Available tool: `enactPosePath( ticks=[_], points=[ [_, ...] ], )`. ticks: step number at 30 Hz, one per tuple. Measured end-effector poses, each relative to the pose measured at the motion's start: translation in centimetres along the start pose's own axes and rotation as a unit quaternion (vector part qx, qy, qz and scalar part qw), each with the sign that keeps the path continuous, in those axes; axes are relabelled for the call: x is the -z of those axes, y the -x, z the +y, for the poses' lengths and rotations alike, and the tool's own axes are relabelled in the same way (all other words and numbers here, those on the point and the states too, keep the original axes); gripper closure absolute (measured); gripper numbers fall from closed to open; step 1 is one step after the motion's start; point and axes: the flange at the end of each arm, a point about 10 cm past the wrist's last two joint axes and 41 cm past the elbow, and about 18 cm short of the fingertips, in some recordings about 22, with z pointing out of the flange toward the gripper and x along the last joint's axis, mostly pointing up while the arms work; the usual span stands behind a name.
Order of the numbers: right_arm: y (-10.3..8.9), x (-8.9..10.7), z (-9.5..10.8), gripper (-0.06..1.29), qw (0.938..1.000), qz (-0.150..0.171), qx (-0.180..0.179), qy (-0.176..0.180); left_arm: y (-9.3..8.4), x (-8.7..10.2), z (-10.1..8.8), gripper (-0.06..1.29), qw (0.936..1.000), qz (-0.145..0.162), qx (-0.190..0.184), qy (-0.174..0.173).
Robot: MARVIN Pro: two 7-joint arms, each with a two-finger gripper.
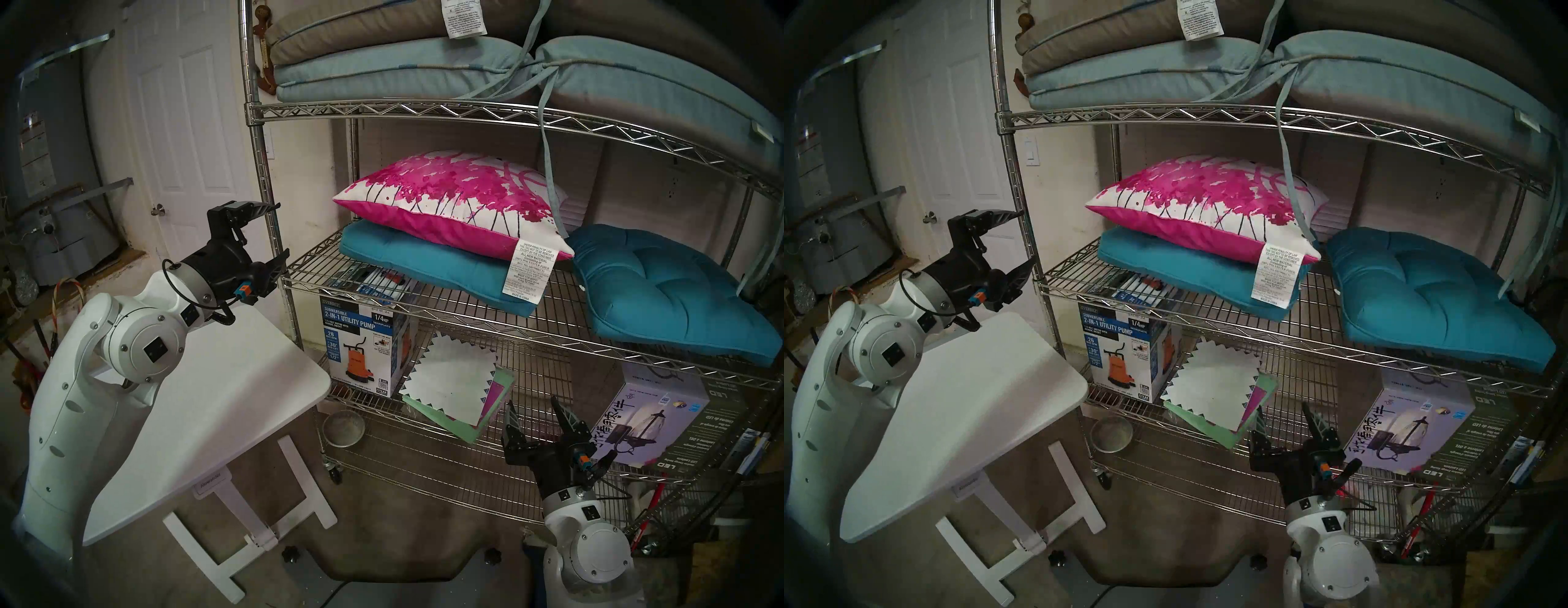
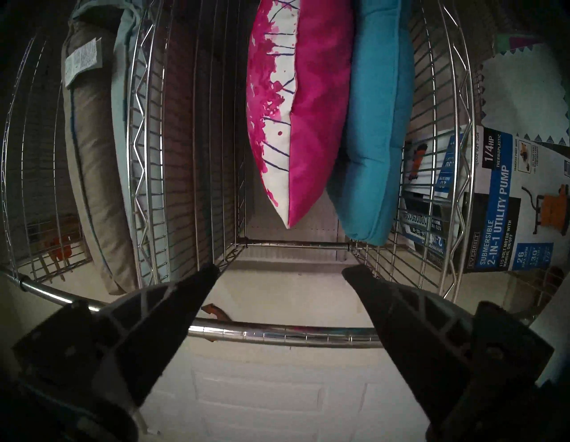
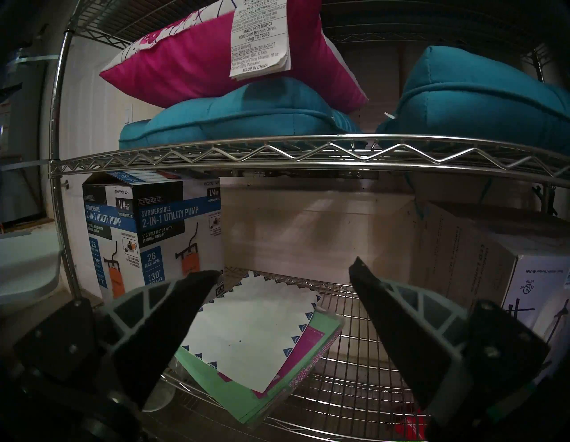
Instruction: Take cushion off the shelf
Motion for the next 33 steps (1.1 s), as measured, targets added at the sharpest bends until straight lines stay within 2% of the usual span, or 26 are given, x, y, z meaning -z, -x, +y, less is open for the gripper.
enactPosePath(
  ticks=[6,13,24,33],
  points=[
    [0.0,0.0,0.0,0.01,1.0000,0.000,0.000,0.000,-0.2,-1.6,0.8,0.01,0.9999,0.007,0.007,0.004],
    [0.1,0.0,0.0,0.01,1.0000,-0.001,0.000,0.000,0.5,-3.2,1.4,0.01,0.9999,-0.001,0.009,0.006],
    [0.3,0.0,0.0,0.01,1.0000,-0.003,0.000,0.000,1.9,-5.7,1.5,0.01,0.9999,-0.015,0.004,0.002],
    [0.3,0.0,0.0,0.01,1.0000,-0.004,0.000,0.000,1.8,-8.2,1.8,0.01,0.9999,-0.011,0.001,0.001]
  ],
)
